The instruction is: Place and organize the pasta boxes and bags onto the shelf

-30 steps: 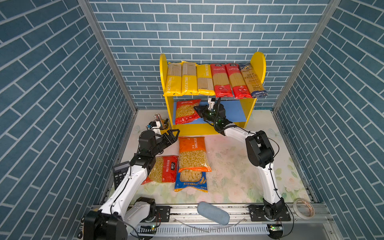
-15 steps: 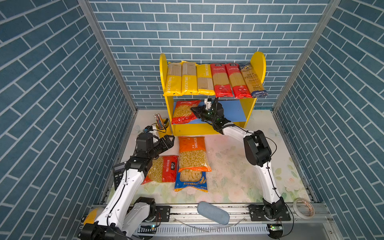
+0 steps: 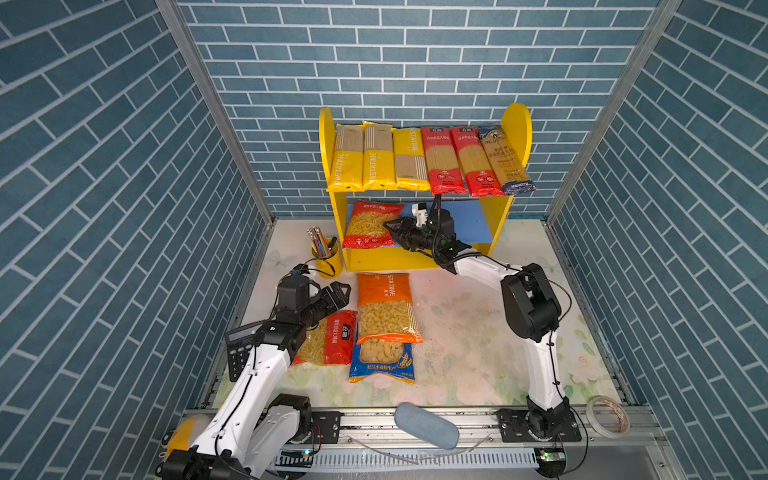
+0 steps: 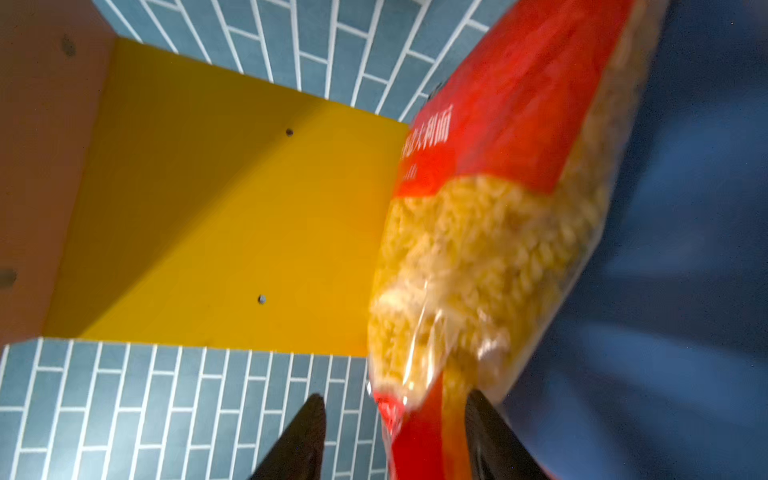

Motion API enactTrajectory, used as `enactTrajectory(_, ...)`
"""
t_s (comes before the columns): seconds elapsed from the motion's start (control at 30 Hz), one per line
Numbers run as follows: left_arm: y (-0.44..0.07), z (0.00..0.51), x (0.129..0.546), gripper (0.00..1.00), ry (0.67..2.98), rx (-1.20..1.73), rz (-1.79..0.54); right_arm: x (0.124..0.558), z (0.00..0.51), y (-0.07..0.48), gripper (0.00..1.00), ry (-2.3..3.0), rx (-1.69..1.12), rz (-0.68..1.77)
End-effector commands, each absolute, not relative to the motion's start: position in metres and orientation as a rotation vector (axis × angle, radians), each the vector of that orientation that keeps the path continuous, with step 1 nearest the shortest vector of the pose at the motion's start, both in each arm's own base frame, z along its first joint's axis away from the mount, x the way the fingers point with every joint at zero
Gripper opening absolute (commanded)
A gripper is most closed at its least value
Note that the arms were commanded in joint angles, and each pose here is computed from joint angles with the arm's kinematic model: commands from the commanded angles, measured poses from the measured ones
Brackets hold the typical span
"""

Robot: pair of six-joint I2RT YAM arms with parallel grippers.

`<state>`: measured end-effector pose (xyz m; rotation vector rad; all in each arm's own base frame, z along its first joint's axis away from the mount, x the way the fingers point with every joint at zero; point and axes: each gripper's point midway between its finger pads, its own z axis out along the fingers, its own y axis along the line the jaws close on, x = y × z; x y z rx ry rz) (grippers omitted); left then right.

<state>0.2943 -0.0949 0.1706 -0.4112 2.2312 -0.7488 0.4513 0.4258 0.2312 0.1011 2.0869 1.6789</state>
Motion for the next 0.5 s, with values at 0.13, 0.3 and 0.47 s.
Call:
enactTrajectory(0.13, -0.113, 0.142, 0.291, 0.86, 2.315, -0.330, -0.703, 0.407, 0.222, 0.390, 0.59, 2.150, 0.035, 1.581)
enactTrajectory(0.3, -0.117, 0.126, 0.284, 0.86, 2.375, -0.271, -0.648, 0.376, 0.189, 0.368, 0.59, 2.250, 0.107, 1.515)
enactTrajectory(0.47, -0.142, 0.107, 0.273, 0.86, 2.443, -0.183, -0.669, 0.321, 0.132, 0.354, 0.63, 2.465, 0.113, 1.342)
